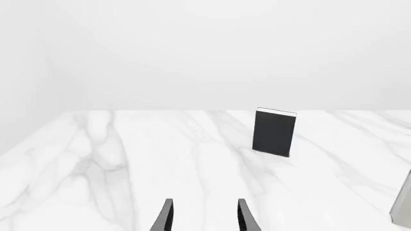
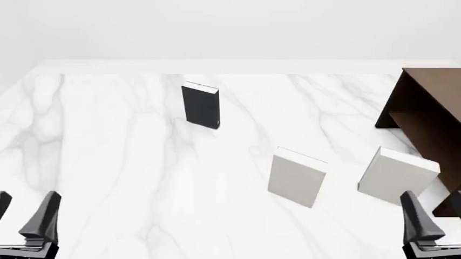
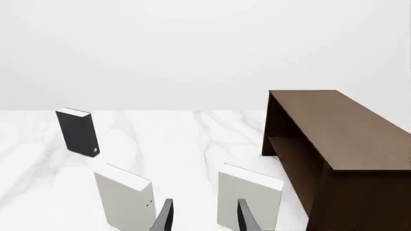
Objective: Pick up the book on the left and place it on top of the shelf.
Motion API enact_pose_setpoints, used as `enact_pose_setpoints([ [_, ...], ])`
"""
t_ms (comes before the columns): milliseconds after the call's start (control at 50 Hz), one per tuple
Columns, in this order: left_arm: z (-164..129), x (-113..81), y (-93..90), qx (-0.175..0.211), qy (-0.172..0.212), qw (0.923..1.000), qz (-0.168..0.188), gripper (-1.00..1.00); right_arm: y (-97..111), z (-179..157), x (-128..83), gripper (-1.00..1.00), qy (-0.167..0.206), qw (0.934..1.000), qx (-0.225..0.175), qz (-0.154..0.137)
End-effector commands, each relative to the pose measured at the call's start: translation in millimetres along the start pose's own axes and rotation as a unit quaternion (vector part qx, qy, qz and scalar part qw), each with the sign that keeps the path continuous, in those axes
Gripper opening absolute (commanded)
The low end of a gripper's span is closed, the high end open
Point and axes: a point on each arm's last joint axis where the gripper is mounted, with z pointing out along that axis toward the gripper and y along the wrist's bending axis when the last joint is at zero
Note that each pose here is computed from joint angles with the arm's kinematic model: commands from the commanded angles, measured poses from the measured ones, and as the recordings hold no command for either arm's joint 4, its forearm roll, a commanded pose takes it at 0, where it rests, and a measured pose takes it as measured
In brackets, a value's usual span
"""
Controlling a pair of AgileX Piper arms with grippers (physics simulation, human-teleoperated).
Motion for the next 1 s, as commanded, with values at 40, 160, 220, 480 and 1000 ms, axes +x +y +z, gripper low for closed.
enact_pose_setpoints([
  [40,0,0.0,0.0,0.000,0.000,1.0000,0.000,1.00,0,0,-2,1.00,0.001,1.0000,0.003,0.004],
  [160,0,0.0,0.0,0.000,0.000,1.0000,0.000,1.00,-1,-1,-13,1.00,-0.009,0.9998,0.010,0.012],
  [220,0,0.0,0.0,0.000,0.000,1.0000,0.000,1.00,0,-3,-26,1.00,-0.012,0.9998,0.004,0.015],
  [480,0,0.0,0.0,0.000,0.000,1.0000,0.000,1.00,3,4,-91,1.00,-0.027,0.9986,-0.026,0.036],
  [1000,0,0.0,0.0,0.000,0.000,1.0000,0.000,1.00,35,101,-169,1.00,0.015,0.9914,-0.121,-0.046],
])
